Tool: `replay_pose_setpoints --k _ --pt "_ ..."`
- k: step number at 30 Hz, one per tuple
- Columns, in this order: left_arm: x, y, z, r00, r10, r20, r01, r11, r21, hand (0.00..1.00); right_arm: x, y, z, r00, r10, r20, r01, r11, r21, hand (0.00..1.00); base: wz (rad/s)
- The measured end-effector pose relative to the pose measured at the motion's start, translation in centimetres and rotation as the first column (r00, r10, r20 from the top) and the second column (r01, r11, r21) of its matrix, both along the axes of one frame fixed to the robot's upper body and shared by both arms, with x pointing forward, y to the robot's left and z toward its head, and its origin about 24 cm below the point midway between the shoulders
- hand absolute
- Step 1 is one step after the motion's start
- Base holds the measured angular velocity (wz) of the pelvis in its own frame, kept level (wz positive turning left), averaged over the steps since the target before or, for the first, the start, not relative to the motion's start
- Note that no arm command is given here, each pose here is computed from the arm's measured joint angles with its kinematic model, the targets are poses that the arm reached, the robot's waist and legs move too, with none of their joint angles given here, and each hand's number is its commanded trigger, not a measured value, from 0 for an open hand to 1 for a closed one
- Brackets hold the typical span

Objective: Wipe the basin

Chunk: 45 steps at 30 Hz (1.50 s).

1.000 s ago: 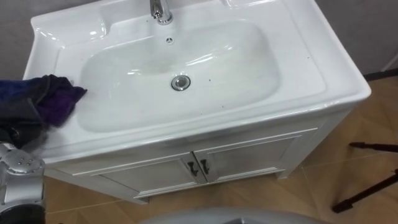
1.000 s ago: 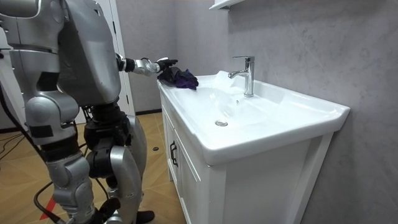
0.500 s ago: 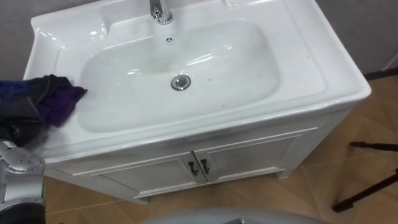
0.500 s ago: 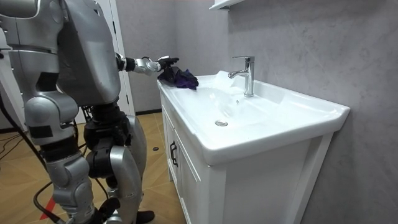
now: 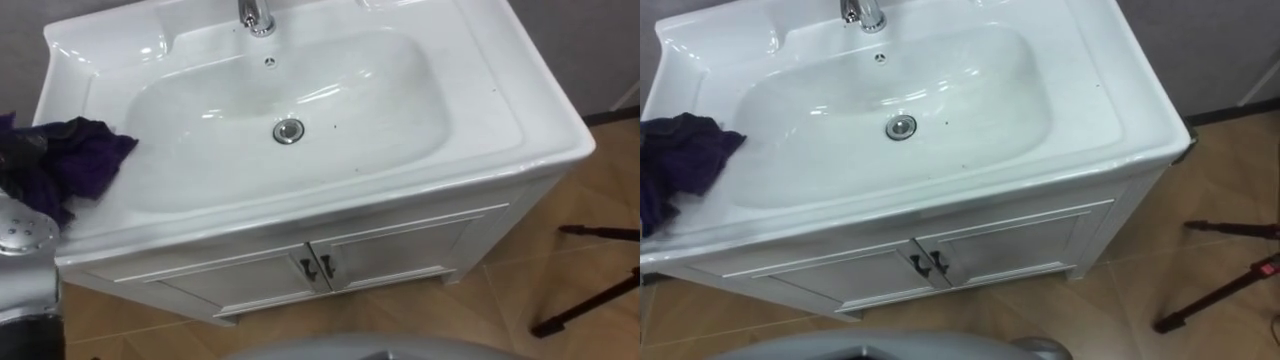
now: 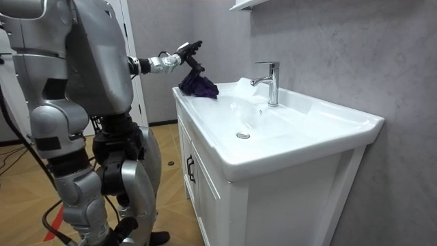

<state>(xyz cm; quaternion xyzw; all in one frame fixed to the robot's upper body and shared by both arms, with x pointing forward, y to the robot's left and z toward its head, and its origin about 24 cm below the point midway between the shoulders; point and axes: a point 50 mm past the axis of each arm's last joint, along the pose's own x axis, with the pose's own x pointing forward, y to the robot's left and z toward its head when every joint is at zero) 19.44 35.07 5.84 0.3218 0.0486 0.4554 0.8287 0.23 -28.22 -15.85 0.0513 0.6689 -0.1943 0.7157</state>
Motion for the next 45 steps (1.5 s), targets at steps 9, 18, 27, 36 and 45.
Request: replay_pose_setpoints --k 9,18,27,36,45 --pt "-0.8 1.2 1.9 0.99 0.06 0.129 -0.054 0.997 -0.049 0.0 0.2 0.3 -0.1 1.0 0.028 -0.002 -0.027 1.0 0.013 0.0 0.0" --pt "-1.3 1.7 2.4 0.978 0.106 0.182 -0.097 0.994 -0.058 0.0 -0.2 1.0 -0.3 1.0 0.031 0.0 -0.031 0.999 0.018 0.0 0.0" --pt "-3.4 3.3 2.5 0.937 0.234 0.261 -0.208 0.97 -0.124 0.0 -0.8 0.7 -0.3 0.999 0.019 -0.027 -0.02 1.0 -0.014 0.0 0.02" --pt "-4.9 4.3 3.6 0.843 0.321 0.431 -0.186 0.927 -0.325 0.0 -1.2 0.6 -0.2 1.0 -0.005 -0.029 0.005 1.0 -0.003 0.0 0.02" --pt "-4.3 4.0 2.9 0.8 0.319 0.508 0.008 0.841 -0.541 0.0 -1.1 0.8 -0.2 1.0 0.007 -0.02 -0.007 1.0 0.016 0.0 0.07"
